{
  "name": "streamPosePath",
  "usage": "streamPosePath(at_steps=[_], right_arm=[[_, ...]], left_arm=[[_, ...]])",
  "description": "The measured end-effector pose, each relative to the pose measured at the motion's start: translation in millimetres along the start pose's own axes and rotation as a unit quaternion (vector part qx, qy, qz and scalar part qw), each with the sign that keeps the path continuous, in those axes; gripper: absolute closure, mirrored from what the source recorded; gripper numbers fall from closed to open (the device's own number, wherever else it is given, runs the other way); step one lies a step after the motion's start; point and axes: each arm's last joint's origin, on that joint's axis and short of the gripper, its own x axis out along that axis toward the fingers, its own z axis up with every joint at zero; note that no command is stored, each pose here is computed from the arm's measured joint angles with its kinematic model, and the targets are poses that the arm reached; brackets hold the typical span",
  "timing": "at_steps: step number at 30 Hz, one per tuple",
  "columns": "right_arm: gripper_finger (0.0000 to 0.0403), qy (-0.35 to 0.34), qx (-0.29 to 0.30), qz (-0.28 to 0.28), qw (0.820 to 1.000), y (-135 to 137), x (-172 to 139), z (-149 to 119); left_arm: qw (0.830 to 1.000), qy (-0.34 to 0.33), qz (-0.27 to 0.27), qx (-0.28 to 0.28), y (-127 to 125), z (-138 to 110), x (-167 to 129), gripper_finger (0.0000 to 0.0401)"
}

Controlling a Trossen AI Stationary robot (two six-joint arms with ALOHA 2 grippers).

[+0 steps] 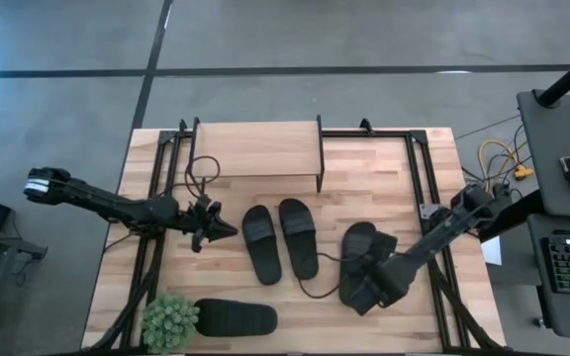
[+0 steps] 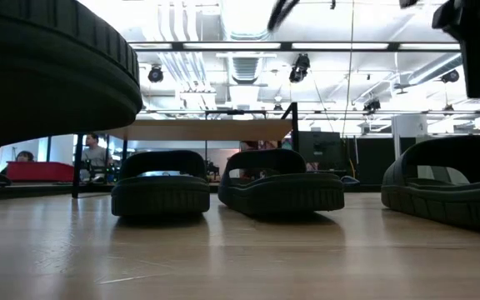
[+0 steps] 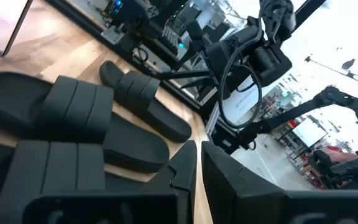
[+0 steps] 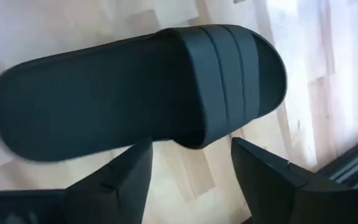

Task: Pick and place slides into the shelf
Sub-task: Put the black slide on the shelf

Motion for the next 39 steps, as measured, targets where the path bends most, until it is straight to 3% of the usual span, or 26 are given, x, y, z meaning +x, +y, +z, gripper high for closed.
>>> streamPosePath(at_steps=[7,18,28,33,39], right_arm=[[0.0175,-0.002,0.062,-0.054,0.997,-0.4,18.2,4.3],[0.0179,0.030,0.043,-0.108,0.993,-7.4,59.2,6.0],[0.0184,0.000,0.041,-0.120,0.992,-21.9,71.0,28.1],[0.0234,0.003,0.036,-0.111,0.993,-27.1,78.9,36.3],[0.0352,0.004,0.043,-0.105,0.994,-32.4,83.9,43.6]], left_arm=[[1.000,0.006,0.005,0.000,1.0,-1.0,2.2,0.0391],[1.000,0.013,0.012,-0.001,3.1,-3.2,2.6,0.0391],[1.000,0.013,0.011,-0.001,3.0,-3.1,2.7,0.0391],[1.000,0.012,0.011,-0.001,2.8,-3.0,2.6,0.0391],[1.000,0.013,0.011,-0.001,2.8,-3.0,2.5,0.0391]])
